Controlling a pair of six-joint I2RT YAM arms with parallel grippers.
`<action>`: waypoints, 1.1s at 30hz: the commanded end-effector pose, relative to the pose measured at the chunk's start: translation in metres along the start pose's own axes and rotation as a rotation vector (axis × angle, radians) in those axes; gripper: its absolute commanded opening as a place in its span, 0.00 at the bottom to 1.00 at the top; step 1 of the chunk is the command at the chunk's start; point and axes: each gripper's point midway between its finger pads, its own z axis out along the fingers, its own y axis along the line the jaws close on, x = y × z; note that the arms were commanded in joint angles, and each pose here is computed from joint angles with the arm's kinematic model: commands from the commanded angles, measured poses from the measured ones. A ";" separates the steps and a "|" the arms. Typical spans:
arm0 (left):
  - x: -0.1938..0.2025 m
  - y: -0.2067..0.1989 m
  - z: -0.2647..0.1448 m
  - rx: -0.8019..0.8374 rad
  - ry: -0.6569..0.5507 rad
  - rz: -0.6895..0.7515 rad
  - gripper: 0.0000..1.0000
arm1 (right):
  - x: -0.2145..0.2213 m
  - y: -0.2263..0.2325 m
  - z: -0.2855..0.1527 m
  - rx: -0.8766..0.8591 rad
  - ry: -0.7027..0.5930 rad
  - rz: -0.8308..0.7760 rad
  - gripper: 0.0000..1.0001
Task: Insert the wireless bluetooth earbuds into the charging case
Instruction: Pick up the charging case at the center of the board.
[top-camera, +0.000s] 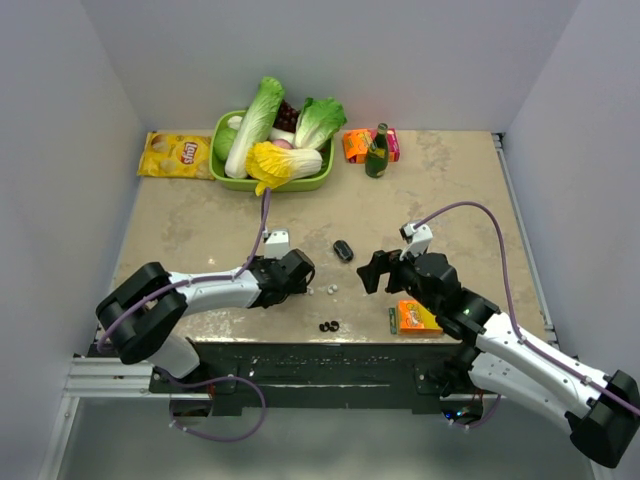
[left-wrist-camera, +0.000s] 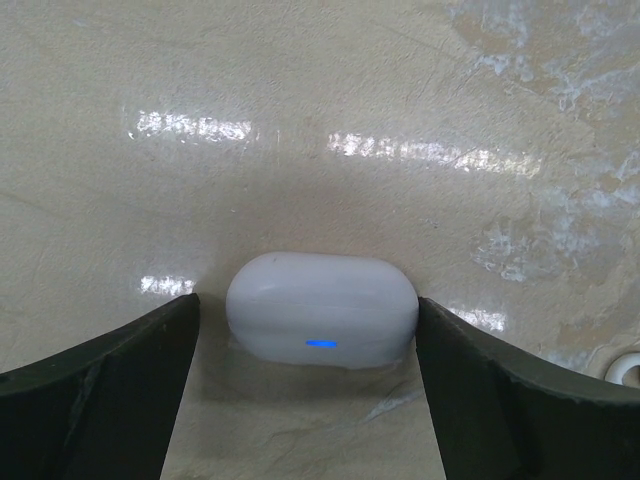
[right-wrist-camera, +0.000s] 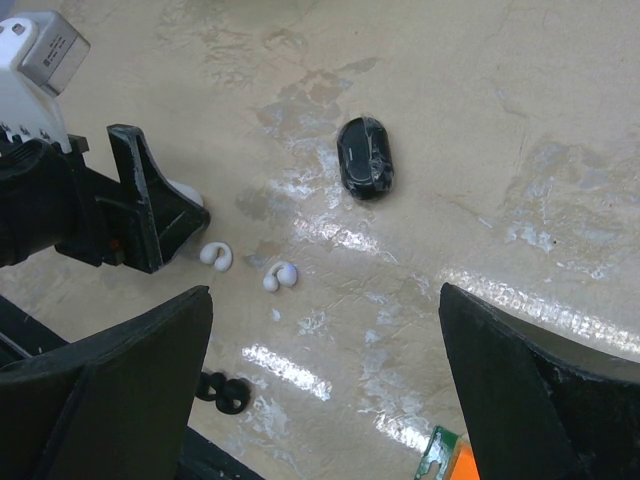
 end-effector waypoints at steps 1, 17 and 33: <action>0.010 0.003 0.005 -0.015 0.026 0.002 0.92 | -0.005 0.004 -0.002 -0.023 -0.024 0.011 0.98; 0.021 0.005 0.008 -0.005 0.052 0.035 0.90 | -0.004 0.004 0.000 -0.019 -0.018 0.009 0.98; 0.031 0.016 0.009 -0.047 0.075 0.023 0.77 | -0.005 0.005 0.001 -0.019 -0.015 0.007 0.98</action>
